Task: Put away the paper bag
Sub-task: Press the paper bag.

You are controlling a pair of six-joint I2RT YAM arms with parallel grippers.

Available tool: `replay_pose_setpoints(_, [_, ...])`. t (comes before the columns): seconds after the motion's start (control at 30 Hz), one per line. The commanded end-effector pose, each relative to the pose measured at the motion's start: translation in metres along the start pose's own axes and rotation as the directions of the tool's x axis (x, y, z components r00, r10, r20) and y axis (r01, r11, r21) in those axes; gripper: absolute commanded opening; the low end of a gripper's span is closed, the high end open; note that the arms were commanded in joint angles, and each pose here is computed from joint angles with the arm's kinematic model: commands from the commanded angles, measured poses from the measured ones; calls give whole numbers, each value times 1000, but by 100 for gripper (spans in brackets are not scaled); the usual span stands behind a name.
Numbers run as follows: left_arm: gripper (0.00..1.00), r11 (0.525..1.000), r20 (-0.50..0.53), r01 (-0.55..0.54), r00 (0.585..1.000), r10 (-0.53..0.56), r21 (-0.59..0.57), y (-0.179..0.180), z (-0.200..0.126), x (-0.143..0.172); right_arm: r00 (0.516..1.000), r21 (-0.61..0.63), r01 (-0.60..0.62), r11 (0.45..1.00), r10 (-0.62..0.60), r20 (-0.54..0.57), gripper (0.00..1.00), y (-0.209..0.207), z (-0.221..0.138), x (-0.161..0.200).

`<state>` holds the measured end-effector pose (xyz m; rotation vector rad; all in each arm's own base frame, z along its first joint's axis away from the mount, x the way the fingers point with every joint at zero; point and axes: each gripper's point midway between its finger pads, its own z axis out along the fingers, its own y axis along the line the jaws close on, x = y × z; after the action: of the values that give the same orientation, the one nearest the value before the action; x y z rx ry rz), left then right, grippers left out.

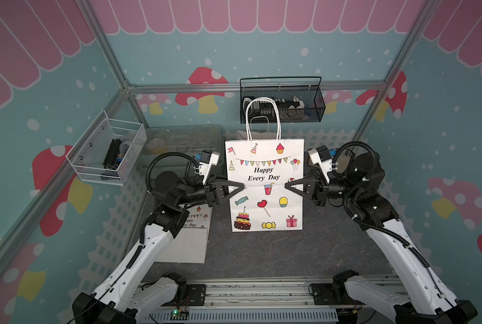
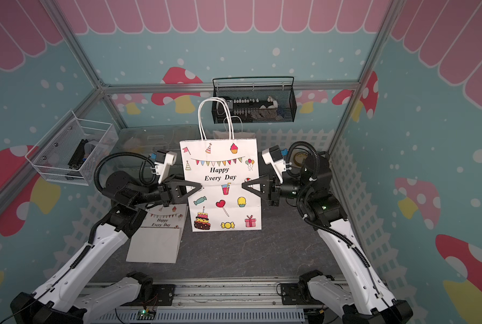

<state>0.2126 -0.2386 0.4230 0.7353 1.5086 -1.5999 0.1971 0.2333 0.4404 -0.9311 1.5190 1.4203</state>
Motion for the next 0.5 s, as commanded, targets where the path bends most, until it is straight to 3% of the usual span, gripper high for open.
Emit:
replay_pose_setpoints(0.0, [56, 1000, -5, -13, 1000, 13, -12, -2, -4, 2, 999, -10, 46, 999, -46, 20, 0, 13, -3, -13])
replay_pose_setpoints(0.17, [75, 998, 11, -30, 999, 30, -47, 0, -10, -1, 999, 6, 40, 999, -40, 29, 0, 12, -7, -16])
replay_pose_setpoints(0.47, [87, 973, 72, -107, 990, 124, -204, 9, -31, -10, 1000, 34, 6, 999, -6, 28, 0, -3, -8, -14])
